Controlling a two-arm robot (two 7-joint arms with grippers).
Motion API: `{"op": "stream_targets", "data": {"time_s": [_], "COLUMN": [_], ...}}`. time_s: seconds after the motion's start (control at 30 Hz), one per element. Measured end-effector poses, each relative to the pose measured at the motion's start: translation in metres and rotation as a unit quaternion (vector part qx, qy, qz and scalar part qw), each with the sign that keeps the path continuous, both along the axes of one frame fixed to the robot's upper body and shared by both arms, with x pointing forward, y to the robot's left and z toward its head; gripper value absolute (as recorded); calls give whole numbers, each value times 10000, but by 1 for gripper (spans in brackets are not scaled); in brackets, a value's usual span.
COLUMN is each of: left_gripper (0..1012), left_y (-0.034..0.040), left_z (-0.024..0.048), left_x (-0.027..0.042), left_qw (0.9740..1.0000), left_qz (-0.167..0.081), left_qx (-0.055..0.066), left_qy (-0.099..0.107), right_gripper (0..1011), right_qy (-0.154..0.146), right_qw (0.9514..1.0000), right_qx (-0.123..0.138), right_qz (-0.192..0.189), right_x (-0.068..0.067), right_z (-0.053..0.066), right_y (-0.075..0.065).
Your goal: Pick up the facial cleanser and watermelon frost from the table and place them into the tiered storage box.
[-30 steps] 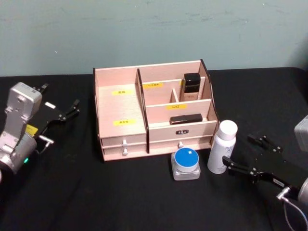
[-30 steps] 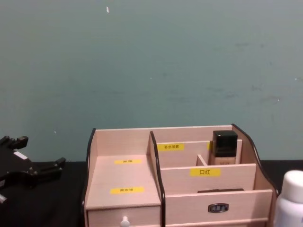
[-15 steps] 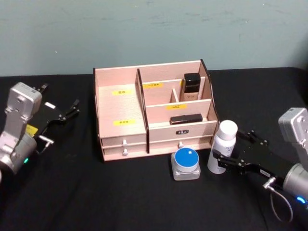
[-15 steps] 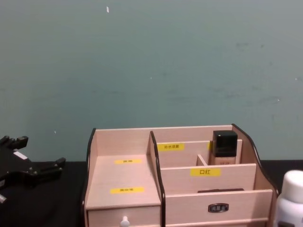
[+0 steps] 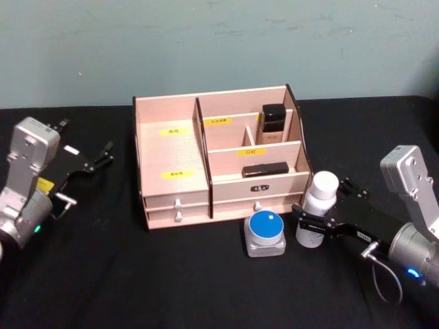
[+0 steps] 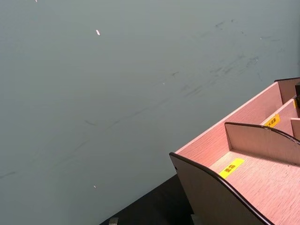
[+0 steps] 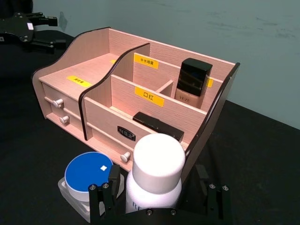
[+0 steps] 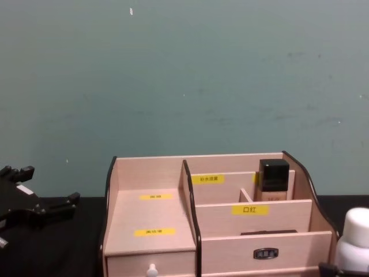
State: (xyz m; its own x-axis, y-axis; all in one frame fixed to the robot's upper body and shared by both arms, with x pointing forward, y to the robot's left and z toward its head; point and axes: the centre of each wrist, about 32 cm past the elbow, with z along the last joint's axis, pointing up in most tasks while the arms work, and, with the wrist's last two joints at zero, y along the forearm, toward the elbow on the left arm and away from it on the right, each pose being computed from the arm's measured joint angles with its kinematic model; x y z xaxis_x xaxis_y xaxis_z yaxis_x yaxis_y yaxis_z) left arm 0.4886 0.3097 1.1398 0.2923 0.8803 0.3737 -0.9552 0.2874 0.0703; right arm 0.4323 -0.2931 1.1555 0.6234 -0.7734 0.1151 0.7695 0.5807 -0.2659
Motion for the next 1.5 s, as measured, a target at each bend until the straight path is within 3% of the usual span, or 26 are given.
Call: {"op": "stream_targets", "data": {"time_s": [0.33, 0.83, 1.23, 1.37, 1.5], "left_gripper": [1001, 1001, 1001, 1001, 1001], "left_y": [0, 0, 0, 0, 0], "left_z": [0, 0, 0, 0, 0], "left_x": [0, 0, 0, 0, 0], "left_qw": [10000, 10000, 10000, 10000, 10000], "left_qz": [0, 0, 0, 0, 0], "left_qx": [0, 0, 0, 0, 0], "left_qy": [0, 0, 0, 0, 0], "right_gripper": [986, 616, 613, 614, 613], "right_qy": [-6, -13, 2, -14, -100], "right_qw": [10000, 10000, 10000, 9999, 9997], "right_qx": [-14, -2, 45, 99, 140], "right_qz": [9, 2, 1, 45, 143], "right_x": [6, -1, -9, -24, -55], "right_z": [-5, 1, 0, 31, 138], "right_y": [1, -2, -9, -12, -14]}}
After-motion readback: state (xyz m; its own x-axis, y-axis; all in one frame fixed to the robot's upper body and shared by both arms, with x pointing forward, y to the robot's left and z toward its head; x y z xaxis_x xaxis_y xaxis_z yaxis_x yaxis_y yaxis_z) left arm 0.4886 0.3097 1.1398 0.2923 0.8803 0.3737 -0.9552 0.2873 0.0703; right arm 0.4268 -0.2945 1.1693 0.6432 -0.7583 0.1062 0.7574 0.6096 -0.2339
